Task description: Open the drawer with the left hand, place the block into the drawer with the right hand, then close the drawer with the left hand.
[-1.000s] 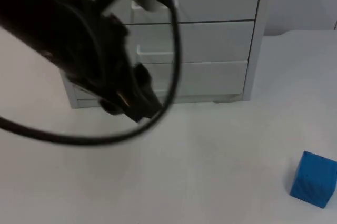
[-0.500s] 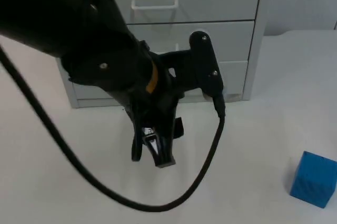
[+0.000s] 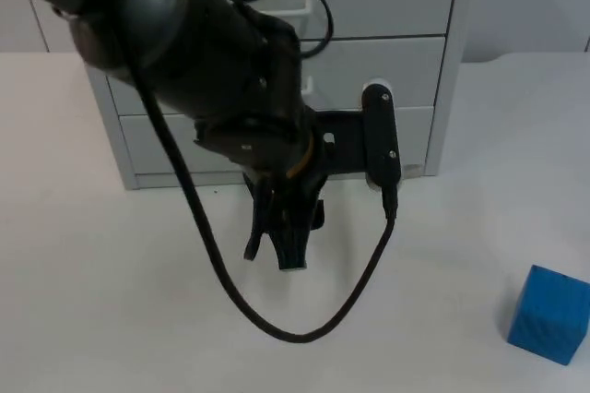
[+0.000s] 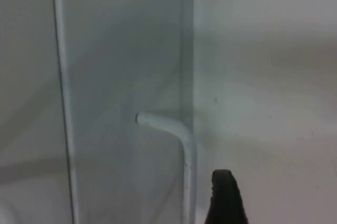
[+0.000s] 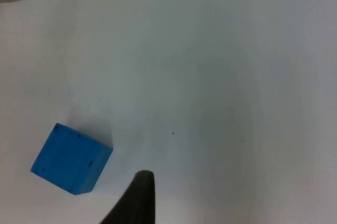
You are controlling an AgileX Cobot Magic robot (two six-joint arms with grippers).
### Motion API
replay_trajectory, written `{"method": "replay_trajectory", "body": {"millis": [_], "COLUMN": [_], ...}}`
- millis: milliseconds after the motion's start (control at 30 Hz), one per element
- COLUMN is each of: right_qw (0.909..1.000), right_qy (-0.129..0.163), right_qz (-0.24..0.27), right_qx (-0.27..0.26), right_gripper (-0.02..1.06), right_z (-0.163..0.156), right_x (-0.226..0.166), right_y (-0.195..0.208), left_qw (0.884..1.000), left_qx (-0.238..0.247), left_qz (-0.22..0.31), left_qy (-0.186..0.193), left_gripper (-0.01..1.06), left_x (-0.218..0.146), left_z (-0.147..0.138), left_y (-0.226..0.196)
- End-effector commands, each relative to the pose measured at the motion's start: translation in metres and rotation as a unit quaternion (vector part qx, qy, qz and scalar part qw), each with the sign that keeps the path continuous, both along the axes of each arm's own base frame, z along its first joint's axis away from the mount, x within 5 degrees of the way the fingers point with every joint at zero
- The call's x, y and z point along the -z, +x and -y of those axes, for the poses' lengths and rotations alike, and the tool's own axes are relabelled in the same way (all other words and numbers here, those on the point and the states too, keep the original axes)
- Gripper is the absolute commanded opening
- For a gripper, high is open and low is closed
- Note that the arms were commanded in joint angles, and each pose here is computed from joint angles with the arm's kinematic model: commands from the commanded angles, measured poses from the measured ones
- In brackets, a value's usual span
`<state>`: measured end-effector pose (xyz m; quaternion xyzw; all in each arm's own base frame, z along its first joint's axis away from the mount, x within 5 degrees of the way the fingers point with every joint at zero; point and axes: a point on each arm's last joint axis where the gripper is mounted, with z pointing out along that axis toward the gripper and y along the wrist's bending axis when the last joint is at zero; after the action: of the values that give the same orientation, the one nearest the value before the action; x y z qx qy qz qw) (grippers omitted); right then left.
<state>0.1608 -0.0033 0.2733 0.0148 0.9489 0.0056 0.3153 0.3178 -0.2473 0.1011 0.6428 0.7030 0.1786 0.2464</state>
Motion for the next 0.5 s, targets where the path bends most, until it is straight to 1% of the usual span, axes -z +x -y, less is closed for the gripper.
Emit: {"method": "replay_trajectory", "body": {"millis": [0,67,100,167,233,333,467], "right_qw": [1.0000,1.0000,1.0000,0.9999,0.9999,0.9999,0.9999], "right_qy": [-0.001,-0.001,-0.001,-0.001,-0.001,0.000,0.000], "right_qz": [0.007,0.007,0.007,0.010,0.011,0.012,0.012], "right_qx": [0.002,0.002,0.002,0.002,0.002,0.002,0.002], "right_gripper": [1.05,1.05,1.05,1.05,1.05,1.05,1.05], "right_z": [0.001,0.001,0.001,0.001,0.001,0.001,0.001], "right_x": [-0.002,-0.002,-0.002,-0.002,-0.003,-0.003,-0.003], "right_y": [0.001,0.001,0.001,0.001,0.001,0.002,0.002], "left_qw": [1.000,0.999,0.999,0.998,0.997,0.997,0.997], "left_qx": [0.000,0.003,0.014,0.019,0.021,0.008,-0.005], "left_qz": [0.030,0.038,0.046,0.057,0.062,0.065,0.062], "left_qy": [0.009,0.011,0.019,0.032,0.037,0.045,0.040], "left_gripper": [0.54,0.54,0.54,0.54,0.54,0.54,0.54], "left_x": [0.001,0.001,0.006,0.011,0.014,0.022,0.029], "left_z": [0.003,0.004,0.004,0.004,0.004,0.006,0.010], "left_y": [0.006,0.008,0.010,0.012,0.013,0.019,0.023]}}
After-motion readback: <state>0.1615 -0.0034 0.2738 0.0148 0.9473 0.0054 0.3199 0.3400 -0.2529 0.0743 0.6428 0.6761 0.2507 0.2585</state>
